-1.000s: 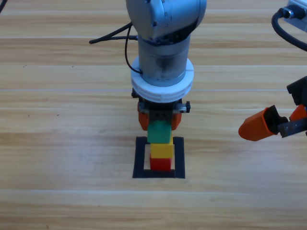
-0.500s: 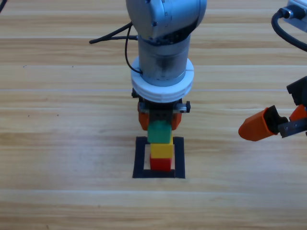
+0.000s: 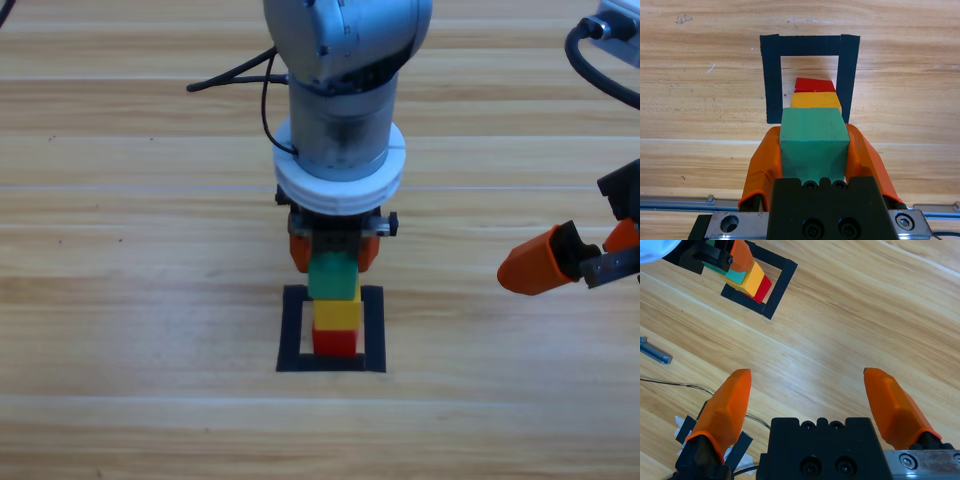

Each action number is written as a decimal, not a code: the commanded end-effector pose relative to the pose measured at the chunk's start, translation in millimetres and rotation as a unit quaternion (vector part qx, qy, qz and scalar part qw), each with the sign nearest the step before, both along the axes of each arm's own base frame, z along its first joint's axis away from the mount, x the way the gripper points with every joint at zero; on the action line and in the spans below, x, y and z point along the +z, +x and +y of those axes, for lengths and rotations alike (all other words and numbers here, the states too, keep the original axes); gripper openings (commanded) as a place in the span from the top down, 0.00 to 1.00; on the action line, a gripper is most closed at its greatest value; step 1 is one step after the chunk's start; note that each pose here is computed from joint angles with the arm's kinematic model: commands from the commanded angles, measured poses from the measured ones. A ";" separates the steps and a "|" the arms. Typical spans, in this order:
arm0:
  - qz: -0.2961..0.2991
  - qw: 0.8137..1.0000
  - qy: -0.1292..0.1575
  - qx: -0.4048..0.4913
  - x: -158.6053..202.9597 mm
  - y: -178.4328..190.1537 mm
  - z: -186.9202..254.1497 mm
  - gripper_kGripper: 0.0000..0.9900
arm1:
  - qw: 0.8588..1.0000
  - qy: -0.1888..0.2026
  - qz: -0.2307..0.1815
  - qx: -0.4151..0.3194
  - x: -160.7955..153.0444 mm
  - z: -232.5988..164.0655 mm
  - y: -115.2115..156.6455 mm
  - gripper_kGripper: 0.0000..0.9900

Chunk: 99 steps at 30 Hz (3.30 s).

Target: Stack the blocks in the rectangular block: red at the bottom, yellow in the middle, green on top

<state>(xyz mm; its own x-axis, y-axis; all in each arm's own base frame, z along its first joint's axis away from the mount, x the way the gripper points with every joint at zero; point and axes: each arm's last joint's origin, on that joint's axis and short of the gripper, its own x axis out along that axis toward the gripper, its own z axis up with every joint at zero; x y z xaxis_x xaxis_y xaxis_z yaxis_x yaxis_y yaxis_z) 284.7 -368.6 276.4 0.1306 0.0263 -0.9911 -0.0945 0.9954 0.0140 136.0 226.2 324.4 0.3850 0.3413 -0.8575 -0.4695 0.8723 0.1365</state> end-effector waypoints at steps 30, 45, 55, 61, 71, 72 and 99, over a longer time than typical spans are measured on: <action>0.018 1.000 0.020 -0.008 -30.5 -3.9 -19.0 1.00 | 1.000 -0.026 0.012 -0.009 -14.7 1.6 10.2 0.00; 0.014 1.000 0.018 -0.007 -24.9 -5.5 -16.3 0.19 | 1.000 -0.027 0.013 -0.010 -15.5 2.1 10.9 0.00; -0.015 1.000 -0.011 -0.007 8.7 -9.6 -9.6 0.18 | 0.999 -0.031 0.015 -0.010 -17.6 3.3 11.6 0.00; -0.102 0.992 -0.065 -0.022 95.5 -38.2 22.9 0.10 | 0.999 -0.032 0.015 -0.009 -18.4 4.4 12.3 0.00; -0.218 0.972 -0.063 -0.063 141.1 -134.8 79.6 0.10 | 0.999 -0.029 0.014 -0.009 -16.7 4.2 12.2 0.00; -0.223 0.970 -0.065 -0.066 135.7 -138.9 88.4 0.10 | 1.000 -0.027 0.013 -0.008 -15.4 3.7 11.4 0.00; -0.244 0.963 -0.067 -0.096 90.1 -164.0 147.8 0.00 | 0.998 0.029 0.037 0.041 4.8 4.6 -4.8 0.00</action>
<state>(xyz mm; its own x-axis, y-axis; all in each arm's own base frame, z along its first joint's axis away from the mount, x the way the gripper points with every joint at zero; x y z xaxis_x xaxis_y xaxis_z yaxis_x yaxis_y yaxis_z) 128.3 -227.1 367.6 0.5622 -0.1624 -0.8109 0.1128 0.9864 -0.1194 132.5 230.2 325.0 0.2997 0.3996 -0.8663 -0.5111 0.8340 0.2079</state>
